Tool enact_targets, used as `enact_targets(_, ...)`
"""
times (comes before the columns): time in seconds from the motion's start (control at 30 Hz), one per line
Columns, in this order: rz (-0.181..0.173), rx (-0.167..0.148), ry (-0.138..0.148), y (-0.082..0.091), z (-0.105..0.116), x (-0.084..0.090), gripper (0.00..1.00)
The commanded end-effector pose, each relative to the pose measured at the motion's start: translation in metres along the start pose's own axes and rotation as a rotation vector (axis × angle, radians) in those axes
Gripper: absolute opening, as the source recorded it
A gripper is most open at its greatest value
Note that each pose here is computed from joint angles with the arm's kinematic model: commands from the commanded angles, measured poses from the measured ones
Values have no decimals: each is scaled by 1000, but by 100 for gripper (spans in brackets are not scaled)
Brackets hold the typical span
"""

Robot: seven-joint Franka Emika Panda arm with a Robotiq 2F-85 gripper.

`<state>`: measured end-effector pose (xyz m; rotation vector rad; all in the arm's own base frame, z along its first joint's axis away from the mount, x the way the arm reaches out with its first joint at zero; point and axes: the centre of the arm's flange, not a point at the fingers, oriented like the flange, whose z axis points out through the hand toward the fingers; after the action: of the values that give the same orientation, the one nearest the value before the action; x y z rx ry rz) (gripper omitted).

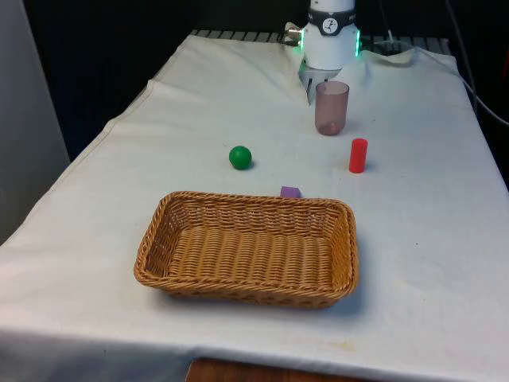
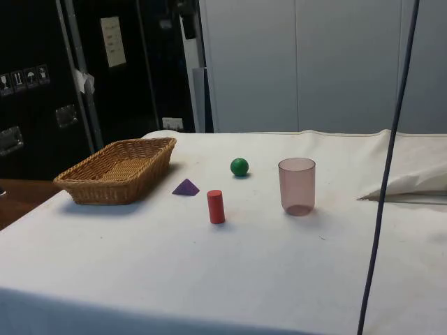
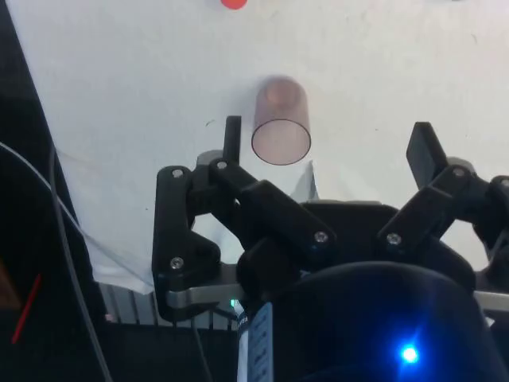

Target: Pick up the triangular block and place it into the basket.

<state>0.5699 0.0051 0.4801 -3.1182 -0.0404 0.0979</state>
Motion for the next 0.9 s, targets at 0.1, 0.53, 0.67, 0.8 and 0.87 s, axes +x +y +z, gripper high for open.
enact_targets(0.1,12,-7,2,-7,8,7,100)
enact_targets(0.53,26,-15,17,-21,22,21,100)
enact_targets(0.67,47,-17,43,-26,32,31,100)
enact_targets(0.8,49,-20,47,-25,36,33,100)
enact_targets(0.87,62,-22,66,-25,42,37,100)
